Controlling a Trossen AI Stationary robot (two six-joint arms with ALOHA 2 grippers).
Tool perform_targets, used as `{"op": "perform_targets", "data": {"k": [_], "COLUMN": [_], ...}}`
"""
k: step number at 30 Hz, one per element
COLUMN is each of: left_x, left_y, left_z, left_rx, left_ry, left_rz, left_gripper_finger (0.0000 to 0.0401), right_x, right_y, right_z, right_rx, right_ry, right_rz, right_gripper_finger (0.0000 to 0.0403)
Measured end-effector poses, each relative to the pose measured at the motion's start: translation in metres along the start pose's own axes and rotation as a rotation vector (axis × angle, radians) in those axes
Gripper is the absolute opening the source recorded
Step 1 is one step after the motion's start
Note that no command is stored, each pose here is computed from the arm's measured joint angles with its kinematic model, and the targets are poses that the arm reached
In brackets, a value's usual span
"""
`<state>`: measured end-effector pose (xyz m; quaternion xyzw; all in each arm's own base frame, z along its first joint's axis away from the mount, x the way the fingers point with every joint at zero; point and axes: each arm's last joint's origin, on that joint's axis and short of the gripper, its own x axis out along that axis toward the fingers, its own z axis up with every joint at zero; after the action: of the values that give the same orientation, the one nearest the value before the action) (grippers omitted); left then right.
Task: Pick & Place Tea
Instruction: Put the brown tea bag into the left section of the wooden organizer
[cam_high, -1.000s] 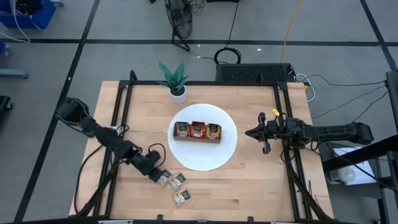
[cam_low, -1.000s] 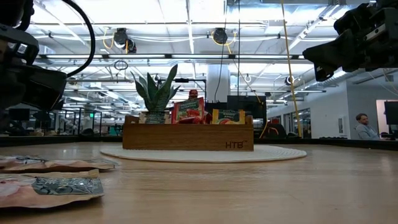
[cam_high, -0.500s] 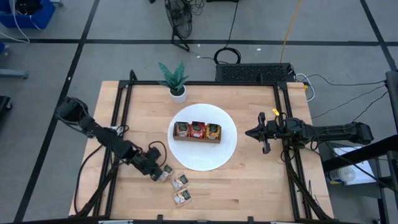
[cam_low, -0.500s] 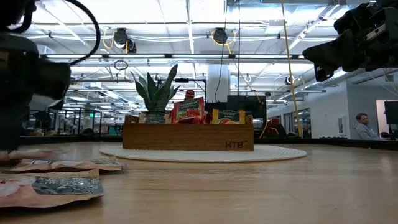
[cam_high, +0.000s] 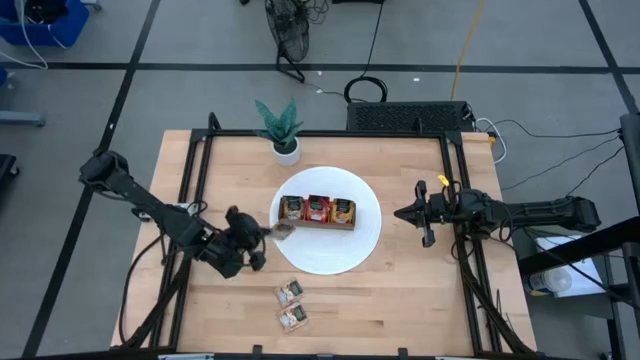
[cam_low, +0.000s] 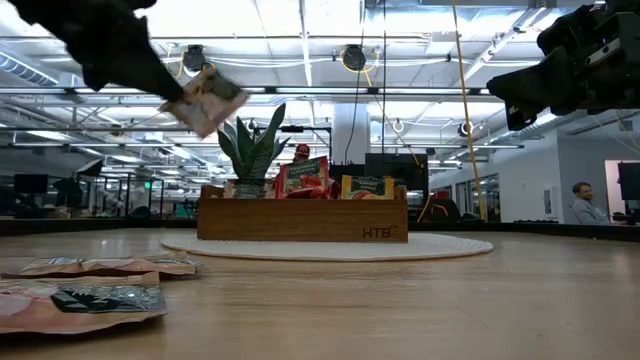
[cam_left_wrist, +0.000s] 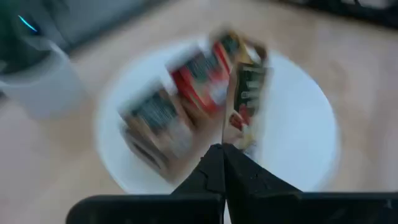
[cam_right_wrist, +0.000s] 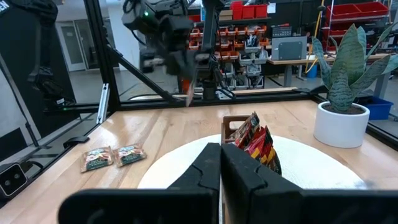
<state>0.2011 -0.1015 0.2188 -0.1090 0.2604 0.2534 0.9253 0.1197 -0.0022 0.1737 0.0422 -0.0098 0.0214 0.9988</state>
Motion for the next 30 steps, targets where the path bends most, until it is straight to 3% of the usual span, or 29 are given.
{"op": "perform_targets", "data": {"k": [5,8,13,18,30], "left_x": [0.013,0.025,0.044,0.048,0.069], "left_y": [0.016,0.028,0.043,0.053,0.065], "left_z": [-0.008,-0.022,-0.042,-0.041,-0.036], "left_rx": [0.056,0.031,-0.034,-0.052,-0.037], "left_ry": [-0.144,-0.213,-0.260,-0.362,-0.303], "left_rz": [0.184,0.235,0.123,0.061,0.027], "left_gripper_finger": [0.0001,0.0001,0.0000,0.0000,0.0000], "right_x": [0.000,0.000,0.000,0.000,0.000], "right_y": [0.000,0.000,0.000,0.000,0.000], "right_z": [0.000,0.000,0.000,0.000,0.000], "right_rx": [0.000,0.000,0.000,0.000,0.000], "right_ry": [0.000,0.000,0.000,0.000,0.000], "right_rz": [0.000,0.000,0.000,0.000,0.000], "right_gripper_finger": [0.0004,0.0004,0.0004,0.0004,0.0004]}}
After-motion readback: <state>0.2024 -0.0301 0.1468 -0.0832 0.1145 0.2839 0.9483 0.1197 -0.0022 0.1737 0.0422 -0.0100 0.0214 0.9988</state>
